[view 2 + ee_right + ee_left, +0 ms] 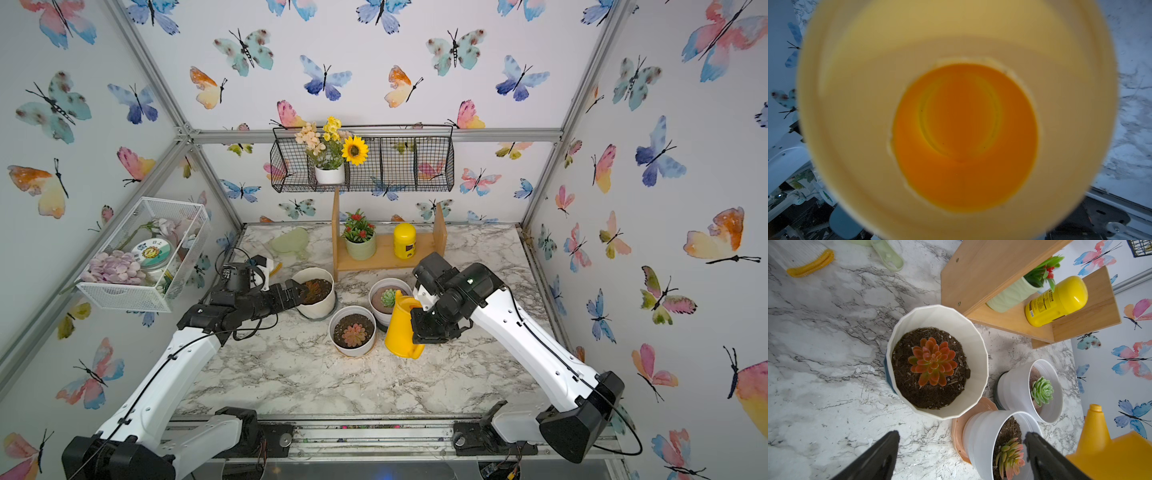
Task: Water the succulent around the soil edge
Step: Water the soil of the potted plant with water.
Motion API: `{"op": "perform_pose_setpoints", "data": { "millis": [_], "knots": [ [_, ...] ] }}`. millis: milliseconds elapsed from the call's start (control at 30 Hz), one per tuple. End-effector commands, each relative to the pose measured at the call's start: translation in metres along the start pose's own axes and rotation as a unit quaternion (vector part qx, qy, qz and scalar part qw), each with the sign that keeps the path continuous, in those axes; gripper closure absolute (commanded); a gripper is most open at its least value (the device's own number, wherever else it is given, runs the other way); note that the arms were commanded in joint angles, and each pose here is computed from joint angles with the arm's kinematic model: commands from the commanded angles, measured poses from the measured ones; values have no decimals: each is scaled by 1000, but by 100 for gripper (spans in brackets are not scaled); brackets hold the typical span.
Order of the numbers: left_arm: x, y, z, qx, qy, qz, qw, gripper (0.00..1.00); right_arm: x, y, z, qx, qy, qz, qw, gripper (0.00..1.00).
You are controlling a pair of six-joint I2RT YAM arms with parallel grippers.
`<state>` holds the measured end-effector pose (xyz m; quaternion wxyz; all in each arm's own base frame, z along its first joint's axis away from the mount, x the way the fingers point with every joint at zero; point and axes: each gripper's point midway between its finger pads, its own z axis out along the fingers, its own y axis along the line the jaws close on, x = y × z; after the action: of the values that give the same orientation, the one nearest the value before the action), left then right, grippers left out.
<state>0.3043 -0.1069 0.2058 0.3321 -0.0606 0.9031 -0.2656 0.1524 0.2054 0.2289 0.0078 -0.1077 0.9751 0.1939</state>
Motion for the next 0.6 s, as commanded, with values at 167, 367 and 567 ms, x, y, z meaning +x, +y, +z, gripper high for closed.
{"op": "perform_pose_setpoints", "data": {
  "millis": [167, 367, 567],
  "knots": [
    [2, -6, 2, 17, 8, 17, 1000, 1, 25, 15, -6, -44, 26, 19, 999, 99],
    [0, -8, 2, 21, 6, 17, 1000, 2, 23, 17, 0, -42, 38, 18, 998, 99],
    [-1, -8, 1, 20, 3, 16, 1000, 1, 22, 18, 3, -42, 45, 21, 998, 99]
  ]
}}
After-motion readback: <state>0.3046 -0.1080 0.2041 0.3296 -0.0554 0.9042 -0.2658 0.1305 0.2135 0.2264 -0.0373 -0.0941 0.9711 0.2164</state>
